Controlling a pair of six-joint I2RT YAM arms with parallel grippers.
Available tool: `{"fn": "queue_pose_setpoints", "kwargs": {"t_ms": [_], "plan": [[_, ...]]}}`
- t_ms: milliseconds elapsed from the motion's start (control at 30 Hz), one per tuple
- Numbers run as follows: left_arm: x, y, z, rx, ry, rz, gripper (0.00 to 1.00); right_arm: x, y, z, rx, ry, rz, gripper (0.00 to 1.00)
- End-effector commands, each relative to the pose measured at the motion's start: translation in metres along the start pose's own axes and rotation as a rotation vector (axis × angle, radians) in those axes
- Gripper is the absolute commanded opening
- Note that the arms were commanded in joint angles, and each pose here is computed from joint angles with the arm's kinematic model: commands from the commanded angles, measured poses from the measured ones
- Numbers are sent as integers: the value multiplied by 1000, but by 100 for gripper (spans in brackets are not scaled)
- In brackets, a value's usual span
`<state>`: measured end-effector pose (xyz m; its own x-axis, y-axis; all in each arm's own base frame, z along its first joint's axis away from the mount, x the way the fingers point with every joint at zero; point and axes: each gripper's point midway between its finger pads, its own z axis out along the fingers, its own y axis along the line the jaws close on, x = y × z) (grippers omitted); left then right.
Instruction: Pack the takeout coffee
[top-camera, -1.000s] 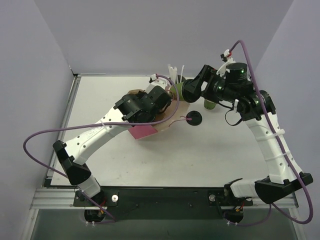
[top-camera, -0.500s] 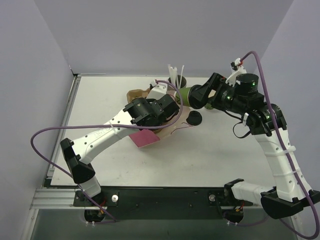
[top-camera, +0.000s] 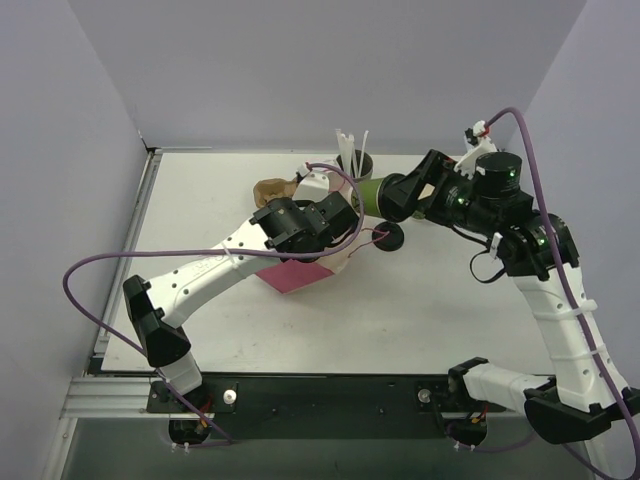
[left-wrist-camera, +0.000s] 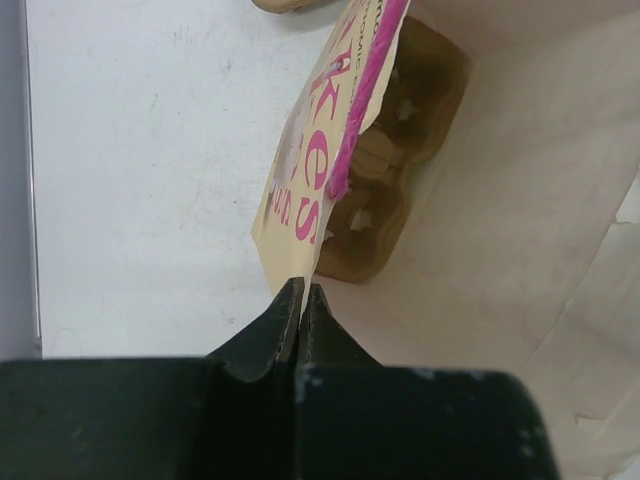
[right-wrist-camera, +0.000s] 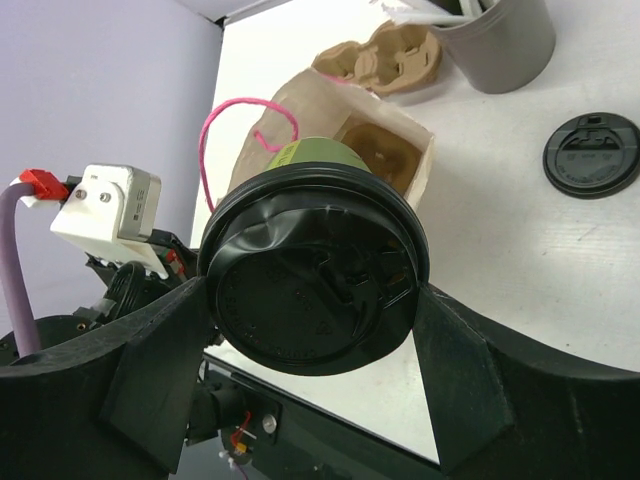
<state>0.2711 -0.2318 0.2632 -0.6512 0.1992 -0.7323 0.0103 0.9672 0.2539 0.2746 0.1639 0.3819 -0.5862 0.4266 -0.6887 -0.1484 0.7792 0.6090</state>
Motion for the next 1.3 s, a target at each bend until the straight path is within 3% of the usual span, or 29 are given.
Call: {"fn": "queue_pose_setpoints", "kwargs": {"t_ms": [0,267,633,767,1100,1267], "plan": [[-11,-1,-3,27,-42,-79,0,17,17,19,-54,67,10,57],[-11,-12,-6,93,-61,-207,0,65,18,64,-8,225,76,55],[-36,-31,-19,255,-224,-309,0,105,6,103,48,358,139,55],[-36,-38,-17,288,-263,-338,0,113,-2,112,74,351,143,55],[-36,-45,-21,470,-418,-509,0,160,-25,130,82,300,-27,54],[-21,-46,-23,562,-478,-472,0,174,-23,130,47,284,-122,54]]}}
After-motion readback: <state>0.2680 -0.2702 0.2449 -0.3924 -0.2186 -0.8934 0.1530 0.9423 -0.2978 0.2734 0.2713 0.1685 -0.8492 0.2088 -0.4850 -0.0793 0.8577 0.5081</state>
